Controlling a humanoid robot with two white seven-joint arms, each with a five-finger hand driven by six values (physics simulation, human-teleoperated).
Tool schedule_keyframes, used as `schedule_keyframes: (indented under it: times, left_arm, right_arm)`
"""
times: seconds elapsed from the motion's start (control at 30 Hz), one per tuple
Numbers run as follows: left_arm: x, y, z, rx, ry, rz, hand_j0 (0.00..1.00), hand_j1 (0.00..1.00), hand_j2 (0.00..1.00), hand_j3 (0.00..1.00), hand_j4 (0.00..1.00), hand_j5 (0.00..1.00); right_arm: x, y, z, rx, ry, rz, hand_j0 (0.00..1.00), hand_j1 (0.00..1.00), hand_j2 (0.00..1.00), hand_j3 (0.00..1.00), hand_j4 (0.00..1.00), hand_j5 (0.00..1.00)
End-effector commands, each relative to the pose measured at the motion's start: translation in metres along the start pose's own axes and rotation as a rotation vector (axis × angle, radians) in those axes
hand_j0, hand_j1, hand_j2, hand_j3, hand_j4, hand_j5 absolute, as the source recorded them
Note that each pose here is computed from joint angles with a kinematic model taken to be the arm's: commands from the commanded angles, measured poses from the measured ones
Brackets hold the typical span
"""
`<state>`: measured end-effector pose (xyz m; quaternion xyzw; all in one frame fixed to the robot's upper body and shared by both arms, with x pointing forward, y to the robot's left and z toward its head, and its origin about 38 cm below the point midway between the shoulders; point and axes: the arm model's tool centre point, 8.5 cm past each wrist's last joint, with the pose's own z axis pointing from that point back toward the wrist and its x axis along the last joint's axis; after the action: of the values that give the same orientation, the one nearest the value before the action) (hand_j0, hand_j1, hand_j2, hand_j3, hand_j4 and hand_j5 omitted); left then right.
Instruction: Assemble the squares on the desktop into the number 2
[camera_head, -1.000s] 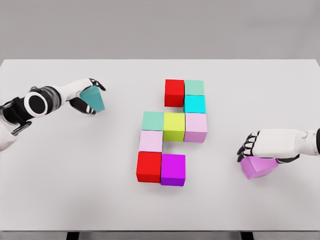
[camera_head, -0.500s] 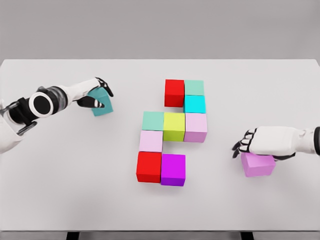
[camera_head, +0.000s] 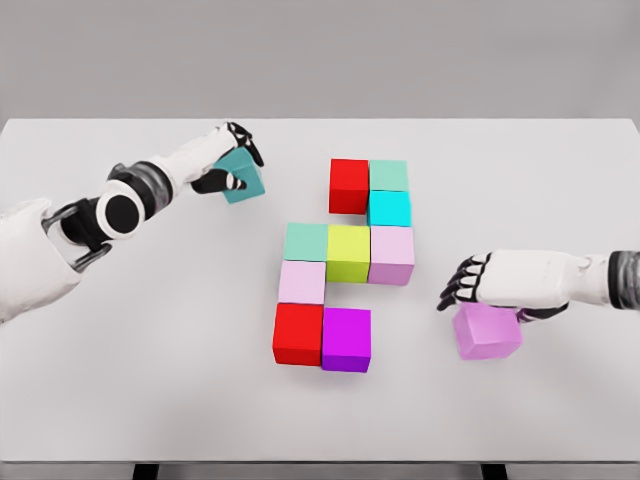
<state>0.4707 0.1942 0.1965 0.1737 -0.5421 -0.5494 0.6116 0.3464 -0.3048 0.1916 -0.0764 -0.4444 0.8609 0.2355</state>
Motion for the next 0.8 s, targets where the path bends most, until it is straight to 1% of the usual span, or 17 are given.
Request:
schedule_keyframes:
  times: [0.0,0.03,0.07,0.2,0.23,0.27,0.33,0.4,0.43,0.5,0.53,0.57,0.63,0.7,0.77]
  left_arm:
    - [0.015,-0.003,-0.008,0.034,-0.026,-0.045,0.37,0.37,0.37,0.37,0.37,0.37]
    - [0.018,-0.005,-0.011,0.044,-0.028,-0.065,0.37,0.37,0.37,0.37,0.37,0.37]
    - [0.021,-0.006,-0.016,0.058,-0.026,-0.091,0.37,0.37,0.37,0.37,0.37,0.37]
    - [0.027,-0.012,-0.025,0.072,-0.028,-0.132,0.37,0.37,0.37,0.37,0.37,0.37]
    - [0.028,-0.018,-0.026,0.074,-0.03,-0.15,0.37,0.37,0.37,0.37,0.37,0.37]
    - [0.029,-0.023,-0.026,0.074,-0.032,-0.164,0.37,0.37,0.37,0.37,0.37,0.37]
    - [0.036,-0.027,-0.028,0.068,-0.05,-0.161,0.37,0.37,0.37,0.37,0.37,0.37]
    - [0.036,-0.027,-0.028,0.067,-0.051,-0.161,0.37,0.37,0.37,0.37,0.37,0.37]
    - [0.037,-0.032,-0.029,0.056,-0.056,-0.168,0.37,0.37,0.37,0.37,0.37,0.37]
    - [0.04,-0.034,-0.03,0.056,-0.06,-0.18,0.37,0.37,0.37,0.37,0.37,0.37]
    - [0.04,-0.035,-0.03,0.055,-0.061,-0.183,0.37,0.37,0.37,0.37,0.37,0.37]
    - [0.041,-0.039,-0.03,0.048,-0.063,-0.189,0.37,0.37,0.37,0.37,0.37,0.37]
    - [0.049,-0.048,-0.033,0.033,-0.081,-0.204,0.37,0.37,0.37,0.37,0.37,0.37]
    - [0.053,-0.052,-0.033,0.029,-0.091,-0.221,0.37,0.37,0.37,0.37,0.37,0.37]
    - [0.054,-0.051,-0.033,0.031,-0.091,-0.223,0.38,0.38,0.38,0.38,0.38,0.38]
  right_arm:
    - [0.002,-0.002,-0.003,-0.013,-0.011,-0.007,0.95,0.95,0.95,0.95,0.95,0.95]
    - [0.002,-0.003,-0.004,-0.017,-0.013,-0.008,0.97,0.97,0.97,0.97,0.97,0.97]
    - [0.004,-0.005,-0.005,-0.034,-0.028,-0.021,0.97,0.97,0.97,0.97,0.97,0.97]
    - [0.006,-0.016,-0.009,-0.08,-0.058,-0.036,0.98,0.98,0.98,0.98,0.98,0.98]
    - [0.006,-0.018,-0.01,-0.085,-0.061,-0.035,1.0,1.0,1.0,1.0,1.0,1.0]
    - [0.006,-0.019,-0.01,-0.088,-0.061,-0.034,1.0,1.0,1.0,1.0,1.0,1.0]
    - [0.008,-0.019,-0.012,-0.087,-0.069,-0.035,1.0,1.0,1.0,1.0,1.0,1.0]
    - [0.008,-0.019,-0.014,-0.086,-0.073,-0.033,1.0,1.0,1.0,1.0,1.0,1.0]
    - [0.007,-0.021,-0.013,-0.09,-0.071,-0.029,1.0,1.0,1.0,1.0,1.0,1.0]
    - [0.005,-0.031,-0.009,-0.11,-0.071,-0.023,1.0,1.0,1.0,1.0,1.0,1.0]
    - [0.005,-0.038,-0.007,-0.139,-0.088,-0.042,1.0,1.0,1.0,1.0,1.0,1.0]
    - [0.006,-0.038,-0.007,-0.148,-0.097,-0.053,1.0,1.0,1.0,1.0,1.0,1.0]
    - [0.007,-0.04,-0.006,-0.167,-0.114,-0.076,1.0,1.0,1.0,1.0,1.0,1.0]
    - [0.007,-0.043,-0.005,-0.172,-0.114,-0.074,1.0,1.0,1.0,1.0,1.0,1.0]
    - [0.006,-0.043,-0.005,-0.174,-0.114,-0.073,1.0,1.0,1.0,1.0,1.0,1.0]
